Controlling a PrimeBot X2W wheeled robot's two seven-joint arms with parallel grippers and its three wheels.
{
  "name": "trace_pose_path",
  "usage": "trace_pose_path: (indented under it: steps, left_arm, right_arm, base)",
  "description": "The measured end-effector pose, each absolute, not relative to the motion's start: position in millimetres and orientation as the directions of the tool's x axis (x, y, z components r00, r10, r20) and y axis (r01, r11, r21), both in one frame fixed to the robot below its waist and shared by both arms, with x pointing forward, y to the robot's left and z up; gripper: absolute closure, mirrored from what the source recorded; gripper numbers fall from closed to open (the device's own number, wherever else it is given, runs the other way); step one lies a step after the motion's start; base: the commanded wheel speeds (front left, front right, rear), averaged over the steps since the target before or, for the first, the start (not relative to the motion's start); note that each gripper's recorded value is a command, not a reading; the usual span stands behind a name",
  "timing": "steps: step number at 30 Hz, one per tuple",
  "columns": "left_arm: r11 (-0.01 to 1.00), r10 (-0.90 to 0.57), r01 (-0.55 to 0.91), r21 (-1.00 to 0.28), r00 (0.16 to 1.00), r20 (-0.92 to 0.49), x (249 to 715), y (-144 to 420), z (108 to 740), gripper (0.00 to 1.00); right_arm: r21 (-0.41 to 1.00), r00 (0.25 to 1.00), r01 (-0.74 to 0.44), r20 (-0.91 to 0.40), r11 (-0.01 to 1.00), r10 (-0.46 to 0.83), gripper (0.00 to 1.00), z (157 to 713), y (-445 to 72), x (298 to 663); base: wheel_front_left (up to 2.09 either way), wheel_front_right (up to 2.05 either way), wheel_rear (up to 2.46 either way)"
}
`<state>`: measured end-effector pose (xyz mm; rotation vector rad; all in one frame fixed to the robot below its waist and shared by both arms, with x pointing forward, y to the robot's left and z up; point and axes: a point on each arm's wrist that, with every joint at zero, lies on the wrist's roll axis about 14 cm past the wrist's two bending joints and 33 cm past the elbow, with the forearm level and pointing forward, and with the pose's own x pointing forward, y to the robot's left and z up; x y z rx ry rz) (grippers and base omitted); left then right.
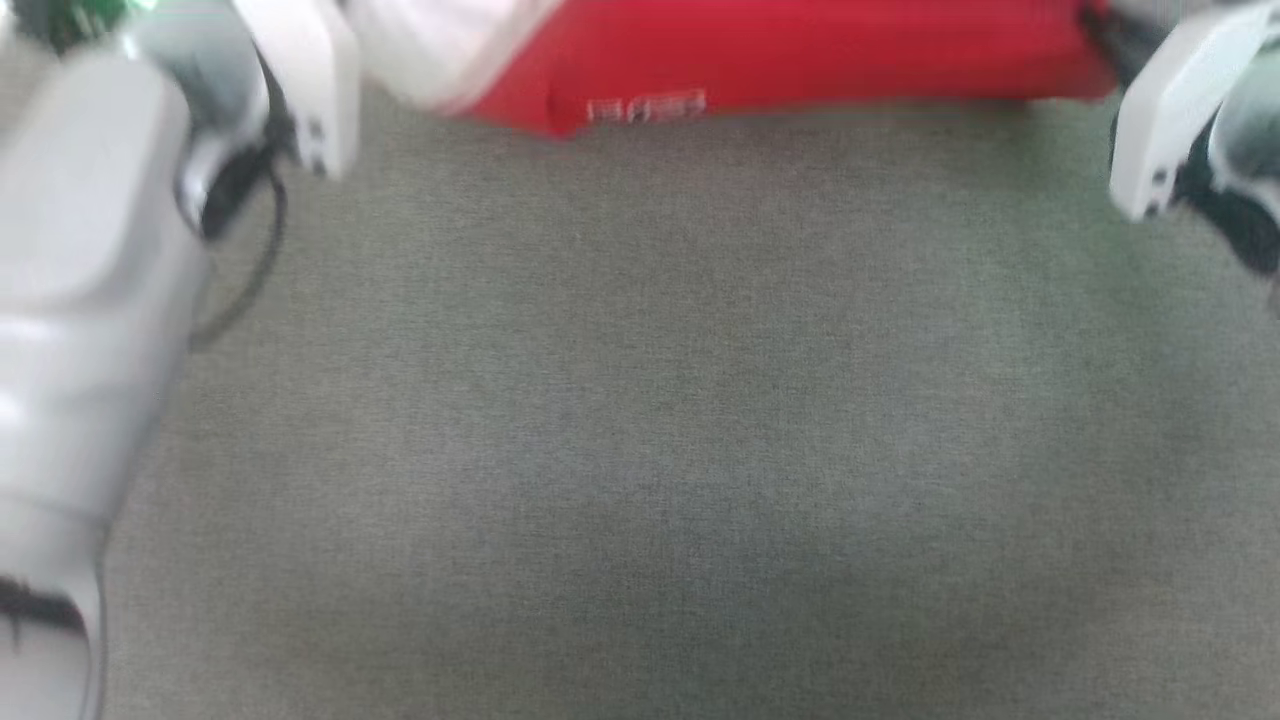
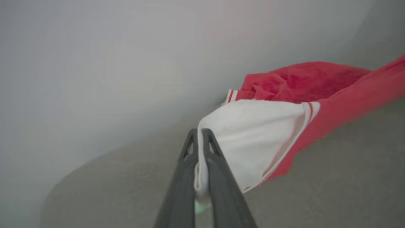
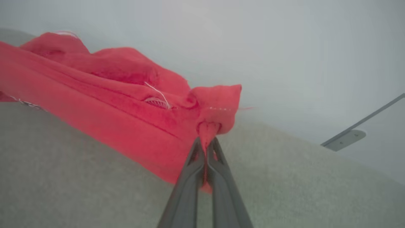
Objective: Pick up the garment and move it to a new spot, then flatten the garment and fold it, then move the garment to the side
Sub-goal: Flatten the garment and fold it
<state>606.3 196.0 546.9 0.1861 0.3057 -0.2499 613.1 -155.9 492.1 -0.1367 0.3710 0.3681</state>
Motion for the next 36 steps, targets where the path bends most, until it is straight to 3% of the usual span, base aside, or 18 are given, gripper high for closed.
trace_pose_path:
  steps: [8,18,26,36]
  left_arm:
    - [0.969,-0.210,0.246,-0.015,0.791,-0.575,520,196,473,1.00]
    - [0.972,-0.223,0.201,-0.123,0.613,-0.758,400,178,425,1.00]
    - [0.963,-0.267,0.158,-0.217,0.484,-0.833,334,157,403,1.00]
    - [0.951,-0.308,0.149,-0.270,0.427,-0.850,297,141,389,1.00]
  right_arm:
    - [0.030,0.789,-0.422,-0.480,0.906,0.384,1.00,457,-157,564]
    - [0.099,0.710,-0.465,-0.552,0.880,0.437,1.00,418,-165,504]
    - [0.129,0.635,-0.500,-0.618,0.857,0.463,1.00,400,-171,458]
    - [0.222,0.526,-0.493,-0.694,0.841,0.491,1.00,386,-177,391]
  base:
    - [0.00,0.00,0.00]
    - [0.00,0.00,0.00]
    - [0.00,0.00,0.00]
    - [0.00,0.00,0.00]
